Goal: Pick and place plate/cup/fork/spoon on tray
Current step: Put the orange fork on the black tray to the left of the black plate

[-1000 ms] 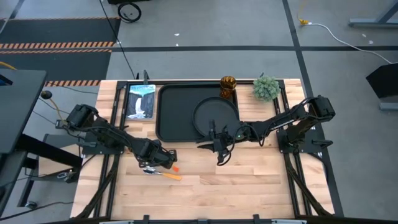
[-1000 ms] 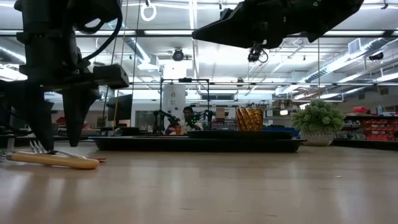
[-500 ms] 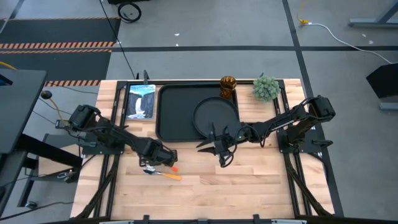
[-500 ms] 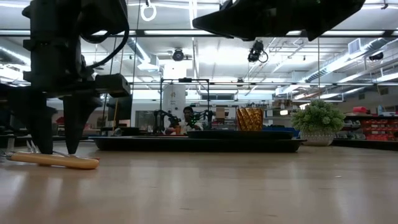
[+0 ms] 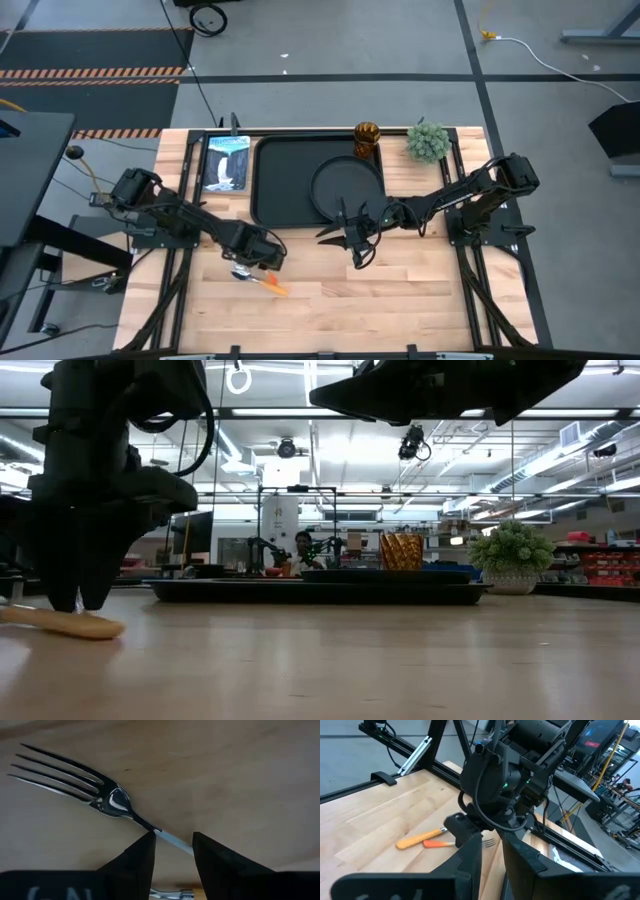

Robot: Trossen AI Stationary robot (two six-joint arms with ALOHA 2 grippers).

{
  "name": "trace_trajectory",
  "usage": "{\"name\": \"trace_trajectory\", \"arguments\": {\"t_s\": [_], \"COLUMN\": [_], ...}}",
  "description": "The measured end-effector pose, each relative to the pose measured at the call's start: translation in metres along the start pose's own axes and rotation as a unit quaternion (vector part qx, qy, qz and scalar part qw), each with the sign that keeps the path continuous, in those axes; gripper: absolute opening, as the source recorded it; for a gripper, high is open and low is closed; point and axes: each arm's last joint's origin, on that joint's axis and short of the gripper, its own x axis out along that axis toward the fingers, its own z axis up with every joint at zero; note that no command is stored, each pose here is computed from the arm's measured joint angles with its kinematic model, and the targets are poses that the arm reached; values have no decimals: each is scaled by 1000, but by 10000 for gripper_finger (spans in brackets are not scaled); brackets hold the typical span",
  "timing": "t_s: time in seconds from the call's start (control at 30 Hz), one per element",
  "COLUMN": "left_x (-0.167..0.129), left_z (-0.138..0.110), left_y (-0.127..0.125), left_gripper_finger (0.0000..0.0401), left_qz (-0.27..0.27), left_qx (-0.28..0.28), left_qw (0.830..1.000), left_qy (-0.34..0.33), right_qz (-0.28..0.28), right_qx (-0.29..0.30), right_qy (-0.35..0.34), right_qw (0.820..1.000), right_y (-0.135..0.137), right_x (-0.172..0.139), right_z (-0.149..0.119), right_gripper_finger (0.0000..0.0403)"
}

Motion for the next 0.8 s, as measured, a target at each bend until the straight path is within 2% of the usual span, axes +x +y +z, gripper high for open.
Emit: {"name": "trace_trajectory", "arguments": {"t_s": [0.33,0.43,0.53,0.67,0.8], "left_x": [0,0,0,0,0], "left_z": [-4,-4,-4,-2,-4], "left_y": [1,1,1,0,0], "left_gripper_finger": [142,142,142,142,142], "left_qz": [0,0,0,-1,-3], "left_qx": [151,164,133,19,-84], "left_qw": [989,986,991,1000,996], "left_qy": [5,6,6,3,-10], "right_qz": [0,0,0,0,0], "right_qx": [0,0,0,0,0], "right_qy": [0,0,0,0,1], "right_qw": [1000,1000,1000,1000,1000], "right_y": [0,0,0,0,0], "right_x": [0,0,0,0,0], "right_z": [0,0,0,0,0], "right_gripper_finger": [85,85,85,85,85]}}
